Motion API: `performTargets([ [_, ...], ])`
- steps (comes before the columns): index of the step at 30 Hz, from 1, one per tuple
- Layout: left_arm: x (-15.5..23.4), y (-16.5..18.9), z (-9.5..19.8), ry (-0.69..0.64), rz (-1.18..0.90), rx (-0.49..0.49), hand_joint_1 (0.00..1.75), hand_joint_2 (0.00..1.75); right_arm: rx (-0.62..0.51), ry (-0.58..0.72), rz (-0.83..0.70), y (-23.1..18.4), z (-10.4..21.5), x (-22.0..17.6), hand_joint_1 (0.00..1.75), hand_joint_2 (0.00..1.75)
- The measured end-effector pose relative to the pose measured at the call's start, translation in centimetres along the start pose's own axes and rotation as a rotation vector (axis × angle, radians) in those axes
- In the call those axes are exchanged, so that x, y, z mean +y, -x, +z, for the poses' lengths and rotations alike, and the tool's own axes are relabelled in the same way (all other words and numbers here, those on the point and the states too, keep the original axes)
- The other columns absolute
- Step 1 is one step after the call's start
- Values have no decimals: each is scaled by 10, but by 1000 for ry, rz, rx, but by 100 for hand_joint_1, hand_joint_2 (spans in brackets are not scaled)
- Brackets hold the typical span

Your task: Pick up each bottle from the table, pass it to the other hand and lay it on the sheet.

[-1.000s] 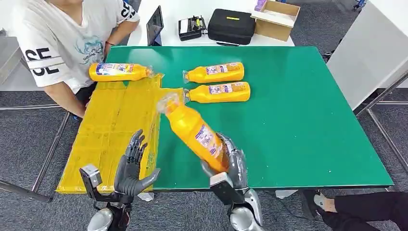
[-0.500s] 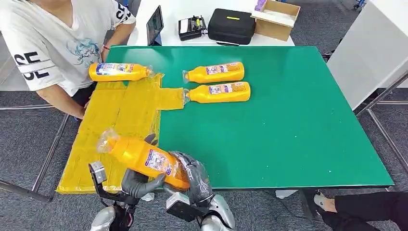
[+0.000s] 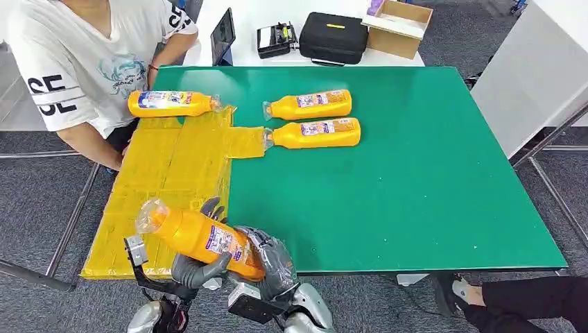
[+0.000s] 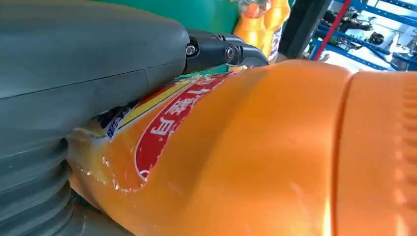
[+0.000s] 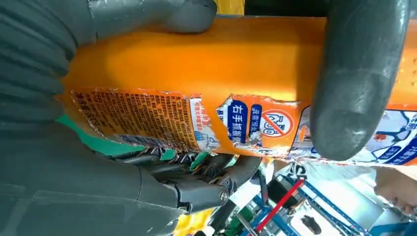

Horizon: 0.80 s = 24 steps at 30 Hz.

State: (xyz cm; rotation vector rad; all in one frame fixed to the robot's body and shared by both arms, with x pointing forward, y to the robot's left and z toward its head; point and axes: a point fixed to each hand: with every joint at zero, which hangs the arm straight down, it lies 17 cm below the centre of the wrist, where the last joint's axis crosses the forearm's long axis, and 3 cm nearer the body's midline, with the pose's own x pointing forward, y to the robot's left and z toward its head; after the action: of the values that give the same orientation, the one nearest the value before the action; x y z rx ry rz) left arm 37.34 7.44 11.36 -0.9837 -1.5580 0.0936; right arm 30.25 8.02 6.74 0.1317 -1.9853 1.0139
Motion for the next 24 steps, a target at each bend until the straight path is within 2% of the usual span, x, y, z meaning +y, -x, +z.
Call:
performTargets([
  [13, 4, 2, 3, -13, 12, 4, 0, 175, 8, -32, 10, 2, 1, 8, 175, 175],
  [14, 4, 2, 3, -12, 13, 4, 12, 175, 9, -32, 9, 2, 1, 8, 175, 175],
  [15, 4, 2, 3, -12, 12, 5, 126, 175, 10, -33, 10, 3, 1, 9, 175, 175],
  [16, 3, 3, 3, -10, 11, 6, 175, 175, 12, -35, 10, 3, 1, 9, 175, 175],
  [24, -2, 6, 6, 8, -3, 0, 175, 175, 27, -49, 12, 6, 1, 12, 175, 175],
])
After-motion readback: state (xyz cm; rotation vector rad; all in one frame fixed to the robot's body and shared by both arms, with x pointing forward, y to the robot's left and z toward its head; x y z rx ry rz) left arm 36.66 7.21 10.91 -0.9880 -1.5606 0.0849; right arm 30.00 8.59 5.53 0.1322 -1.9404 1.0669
